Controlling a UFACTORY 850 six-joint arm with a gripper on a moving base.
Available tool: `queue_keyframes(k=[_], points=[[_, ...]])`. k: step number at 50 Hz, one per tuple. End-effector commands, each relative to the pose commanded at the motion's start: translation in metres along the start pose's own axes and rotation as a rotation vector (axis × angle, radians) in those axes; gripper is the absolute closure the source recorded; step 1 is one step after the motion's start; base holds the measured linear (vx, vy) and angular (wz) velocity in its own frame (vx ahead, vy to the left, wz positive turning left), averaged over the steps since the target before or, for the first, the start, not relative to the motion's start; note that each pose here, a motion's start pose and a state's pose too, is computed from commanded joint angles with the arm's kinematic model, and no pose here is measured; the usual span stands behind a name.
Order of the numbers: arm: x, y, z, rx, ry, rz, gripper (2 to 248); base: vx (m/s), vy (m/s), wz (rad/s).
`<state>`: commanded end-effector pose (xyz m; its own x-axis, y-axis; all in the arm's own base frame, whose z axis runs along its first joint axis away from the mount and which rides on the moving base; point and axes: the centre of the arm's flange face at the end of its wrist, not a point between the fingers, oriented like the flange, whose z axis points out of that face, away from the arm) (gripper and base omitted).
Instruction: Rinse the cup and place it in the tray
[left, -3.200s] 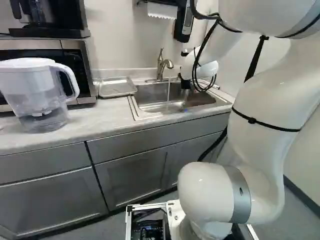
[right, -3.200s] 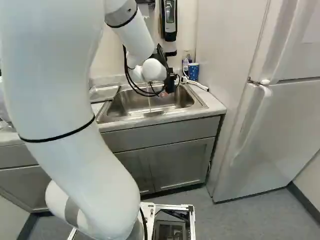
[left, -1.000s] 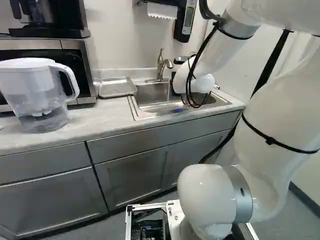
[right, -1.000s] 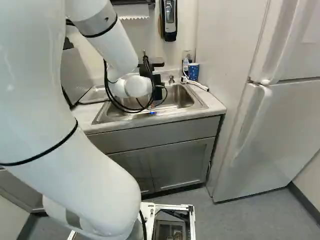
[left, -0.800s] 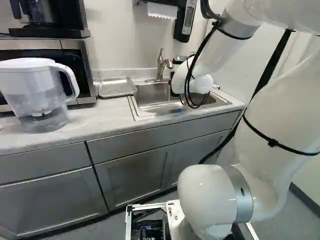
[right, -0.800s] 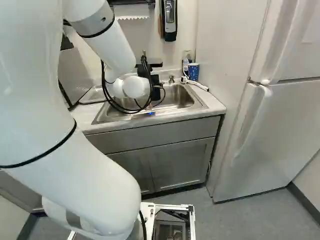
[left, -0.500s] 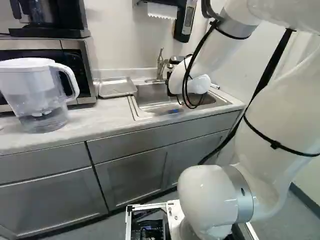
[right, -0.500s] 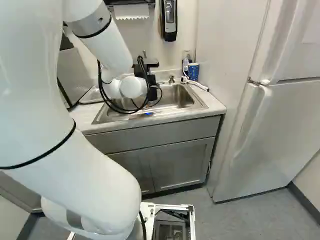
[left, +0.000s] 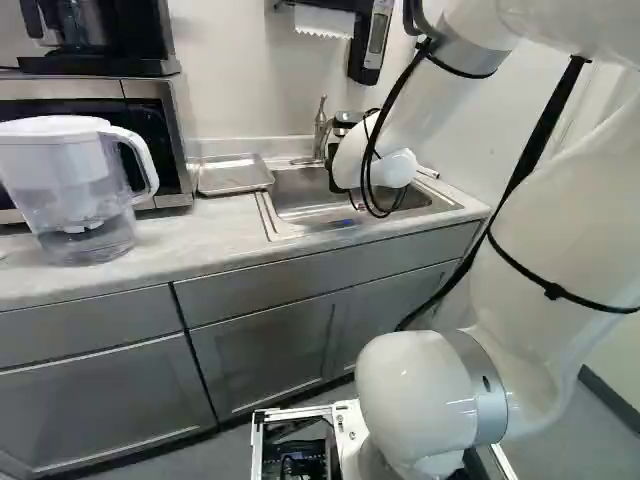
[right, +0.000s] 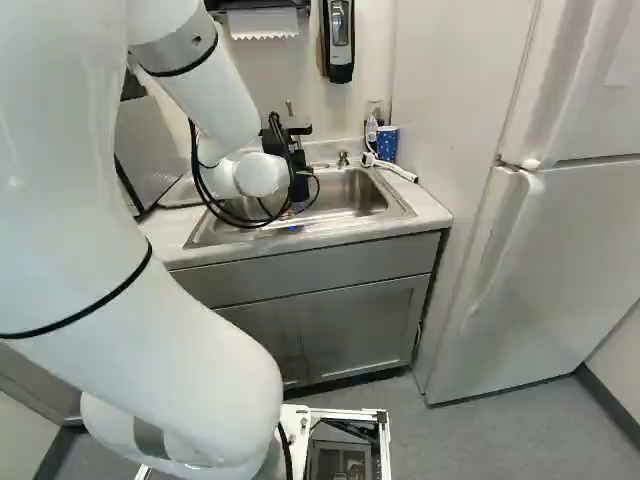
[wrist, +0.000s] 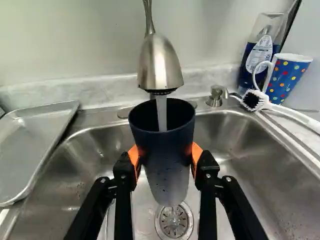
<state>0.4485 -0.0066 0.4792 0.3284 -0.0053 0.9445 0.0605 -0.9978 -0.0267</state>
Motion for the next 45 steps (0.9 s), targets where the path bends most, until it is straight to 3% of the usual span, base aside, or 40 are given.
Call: queue_keyframes(k=[45], points=[[0.0000,0.0000,0.0000,0.000,0.000,0.000,131,0.000,0.000,0.000]])
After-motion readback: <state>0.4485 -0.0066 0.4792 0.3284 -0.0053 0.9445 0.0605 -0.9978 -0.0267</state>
